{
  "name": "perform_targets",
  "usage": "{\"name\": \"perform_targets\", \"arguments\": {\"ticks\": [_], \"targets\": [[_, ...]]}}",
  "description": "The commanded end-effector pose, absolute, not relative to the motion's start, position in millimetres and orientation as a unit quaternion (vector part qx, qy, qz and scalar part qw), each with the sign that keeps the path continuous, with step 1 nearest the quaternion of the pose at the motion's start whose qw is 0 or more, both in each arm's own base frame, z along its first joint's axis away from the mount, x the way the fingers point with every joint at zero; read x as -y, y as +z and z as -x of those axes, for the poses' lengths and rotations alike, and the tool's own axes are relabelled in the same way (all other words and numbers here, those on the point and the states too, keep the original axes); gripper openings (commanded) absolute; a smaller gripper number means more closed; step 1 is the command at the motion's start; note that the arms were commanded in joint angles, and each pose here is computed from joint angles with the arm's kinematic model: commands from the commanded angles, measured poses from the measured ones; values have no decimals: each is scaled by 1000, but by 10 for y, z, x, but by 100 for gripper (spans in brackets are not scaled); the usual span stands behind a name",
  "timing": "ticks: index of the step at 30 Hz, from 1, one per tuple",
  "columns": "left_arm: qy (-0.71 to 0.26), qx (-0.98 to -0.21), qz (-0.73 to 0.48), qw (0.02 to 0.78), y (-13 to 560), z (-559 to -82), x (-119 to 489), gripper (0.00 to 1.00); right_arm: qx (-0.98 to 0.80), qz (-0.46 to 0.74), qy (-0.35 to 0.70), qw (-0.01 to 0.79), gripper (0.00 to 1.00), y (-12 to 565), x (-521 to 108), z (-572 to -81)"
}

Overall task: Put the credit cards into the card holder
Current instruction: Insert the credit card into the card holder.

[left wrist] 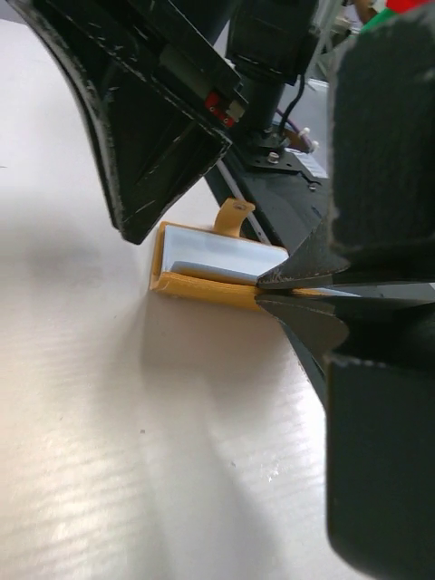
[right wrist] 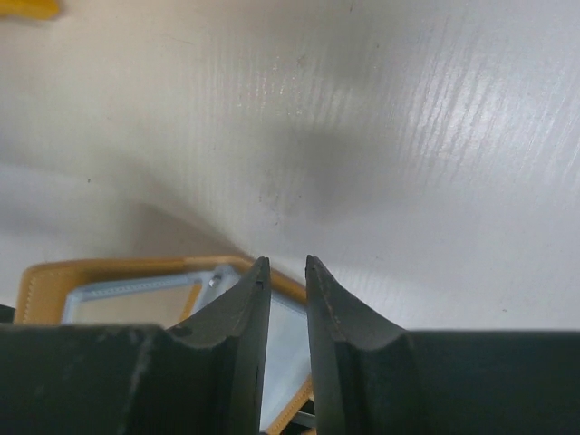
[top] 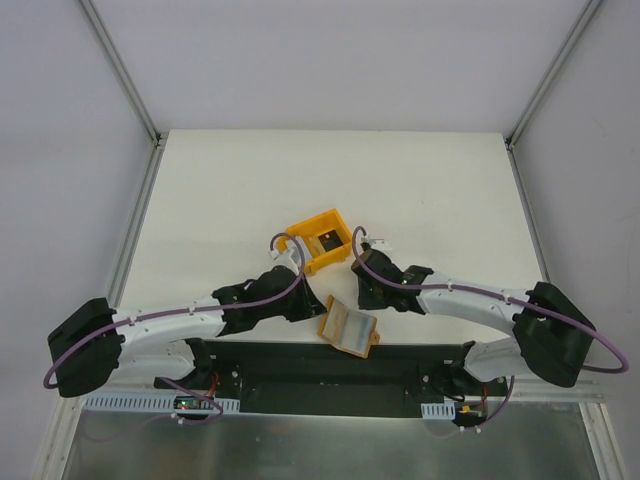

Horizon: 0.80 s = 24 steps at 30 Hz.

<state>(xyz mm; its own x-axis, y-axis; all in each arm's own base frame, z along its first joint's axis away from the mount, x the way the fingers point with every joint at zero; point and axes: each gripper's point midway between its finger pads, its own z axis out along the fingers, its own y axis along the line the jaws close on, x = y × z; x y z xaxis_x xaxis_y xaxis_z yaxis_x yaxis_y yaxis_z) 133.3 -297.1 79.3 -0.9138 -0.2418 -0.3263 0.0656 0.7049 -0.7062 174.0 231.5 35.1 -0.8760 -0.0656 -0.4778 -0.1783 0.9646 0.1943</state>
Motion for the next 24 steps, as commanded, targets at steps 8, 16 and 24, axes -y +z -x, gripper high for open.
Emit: {"name": "perform_targets", "arguments": {"ticks": [8,16,24], "targets": [[-321,-883,117,321,1064,-1570,2334,0,-942,82,188,266,25,810,-2532,-1778],[-284,-913,83,282,966,-1603,2663,0,-939,65,196,273,25,875,-2501,-1773],[-280,-918,44,278,1048,-1601,2975,0,-934,56,196,292,26,960,-2437,-1804]]}}
